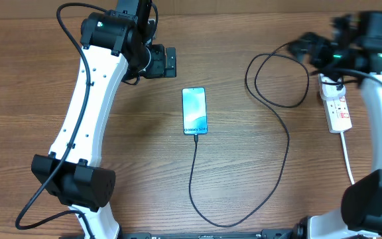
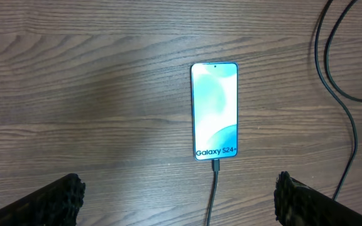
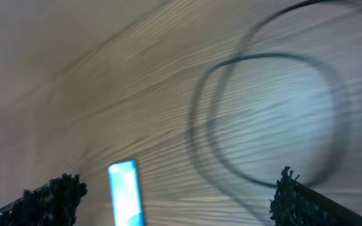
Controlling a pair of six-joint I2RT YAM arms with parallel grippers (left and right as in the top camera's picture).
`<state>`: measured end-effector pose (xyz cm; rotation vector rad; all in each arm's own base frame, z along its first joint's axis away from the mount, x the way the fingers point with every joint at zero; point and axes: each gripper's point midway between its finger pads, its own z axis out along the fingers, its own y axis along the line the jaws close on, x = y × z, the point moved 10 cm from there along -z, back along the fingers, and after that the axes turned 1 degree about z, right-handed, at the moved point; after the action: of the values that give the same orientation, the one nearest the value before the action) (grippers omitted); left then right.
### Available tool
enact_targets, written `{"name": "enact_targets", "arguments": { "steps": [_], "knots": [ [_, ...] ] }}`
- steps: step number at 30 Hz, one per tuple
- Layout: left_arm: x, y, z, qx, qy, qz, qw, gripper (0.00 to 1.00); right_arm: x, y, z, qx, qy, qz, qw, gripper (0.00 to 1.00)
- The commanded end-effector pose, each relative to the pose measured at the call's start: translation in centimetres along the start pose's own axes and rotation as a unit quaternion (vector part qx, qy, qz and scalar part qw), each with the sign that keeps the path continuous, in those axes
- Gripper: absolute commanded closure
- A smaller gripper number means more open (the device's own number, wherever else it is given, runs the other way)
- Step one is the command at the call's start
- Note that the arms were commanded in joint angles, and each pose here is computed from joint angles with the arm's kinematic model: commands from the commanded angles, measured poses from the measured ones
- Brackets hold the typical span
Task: Plug charger to phone and switch on socket
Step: 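Move the right gripper over the white power strip's orange switch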
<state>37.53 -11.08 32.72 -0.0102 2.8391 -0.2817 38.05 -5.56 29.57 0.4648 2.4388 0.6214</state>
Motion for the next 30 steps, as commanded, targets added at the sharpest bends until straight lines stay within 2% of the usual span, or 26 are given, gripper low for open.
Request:
{"name": "enact_targets", "arguments": {
  "steps": [1, 10, 20, 30],
  "knots": [
    [-0.1, 0.0, 0.1, -0.007, 0.0, 0.01, 1.0, 0.0, -1.3, -2.9, -2.2, 0.002, -0.023, -0.013, 1.0, 0.0],
    [-0.1, 0.0, 0.1, -0.007, 0.0, 0.01, 1.0, 0.0, -2.5, -10.5, -5.8, 0.065, -0.065, 0.0, 0.996, 0.0],
    [-0.1, 0.0, 0.1, -0.007, 0.0, 0.01, 1.0, 0.0, -2.5, -15.0, -1.1, 0.073, -0.016, 0.029, 0.997, 0.0],
    [-0.1, 0.0, 0.1, -0.007, 0.0, 0.01, 1.0, 0.0, -1.6, -17.2, 1.6, 0.089, 0.025, 0.04, 0.995, 0.0]
  ]
}}
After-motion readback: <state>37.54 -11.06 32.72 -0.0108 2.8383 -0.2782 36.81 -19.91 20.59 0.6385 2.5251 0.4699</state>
